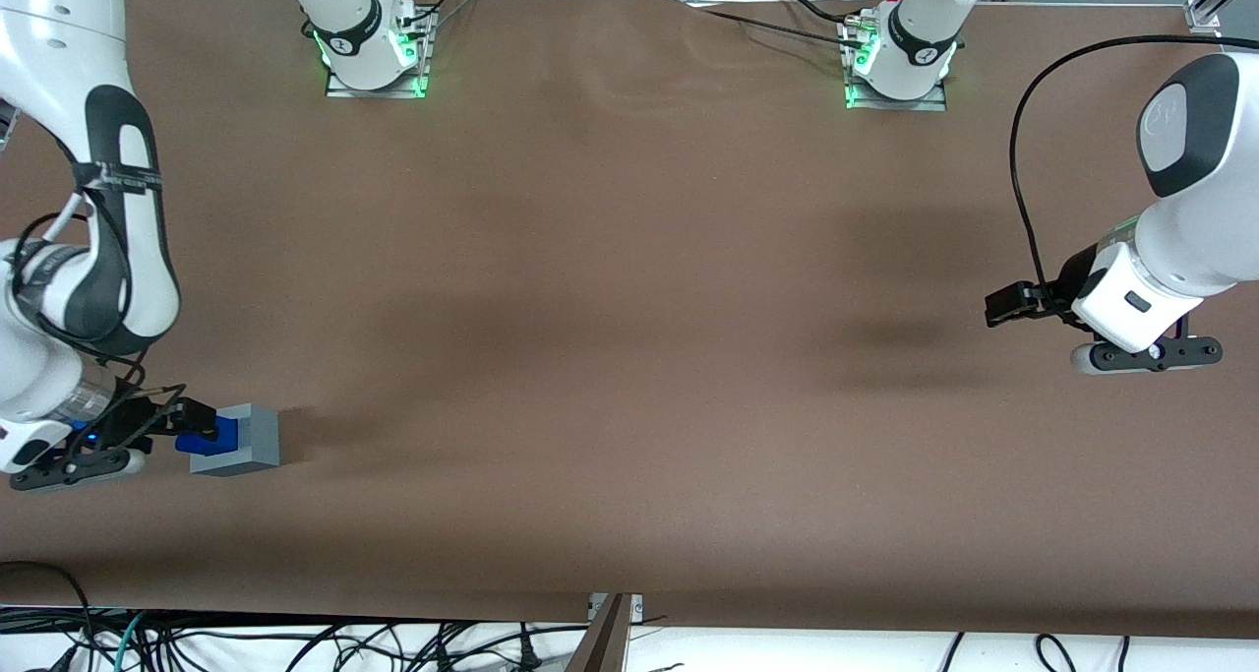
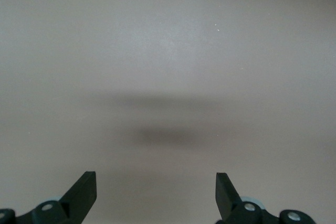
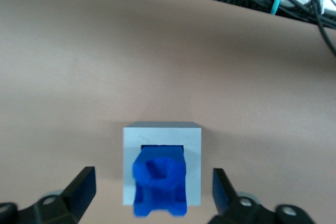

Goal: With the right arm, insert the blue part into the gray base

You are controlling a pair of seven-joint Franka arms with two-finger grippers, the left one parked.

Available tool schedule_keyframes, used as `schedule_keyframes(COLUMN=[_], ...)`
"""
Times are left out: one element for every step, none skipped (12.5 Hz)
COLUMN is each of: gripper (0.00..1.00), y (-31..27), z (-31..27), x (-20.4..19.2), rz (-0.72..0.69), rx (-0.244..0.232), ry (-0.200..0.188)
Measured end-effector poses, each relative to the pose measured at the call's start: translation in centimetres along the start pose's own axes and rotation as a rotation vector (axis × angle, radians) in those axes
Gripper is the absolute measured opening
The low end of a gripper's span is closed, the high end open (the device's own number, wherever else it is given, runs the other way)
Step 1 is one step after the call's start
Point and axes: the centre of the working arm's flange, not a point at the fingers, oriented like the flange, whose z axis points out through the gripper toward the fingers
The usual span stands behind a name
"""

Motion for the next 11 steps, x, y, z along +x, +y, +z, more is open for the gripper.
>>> schedule_keyframes(gripper=[1.00,1.00,1.00,1.00,1.00,1.00,1.00,1.00,1.00,1.00,1.00], y=[-0.4,-0.8,-1.2,-1.5,-1.8,-1.8,-1.7,-1.7,-1.7,-1.7,-1.7], z=[-2.5,-5.1,-7.8,-10.5,-13.2,-15.4,-17.2,-18.6,-19.6,-20.2,-20.9], x=[0.3,0.4,0.1,-0.5,-1.7,-3.1,-4.3,-5.0,-5.5,-5.8,-6.1], rz=[-0.008,-0.014,-0.019,-0.022,-0.024,-0.022,-0.022,-0.024,-0.025,-0.027,-0.034], rx=[0.019,0.036,0.053,0.070,0.091,0.106,0.102,0.092,0.088,0.080,0.061], ry=[-0.022,-0.043,-0.061,-0.083,-0.123,-0.173,-0.212,-0.233,-0.243,-0.248,-0.249])
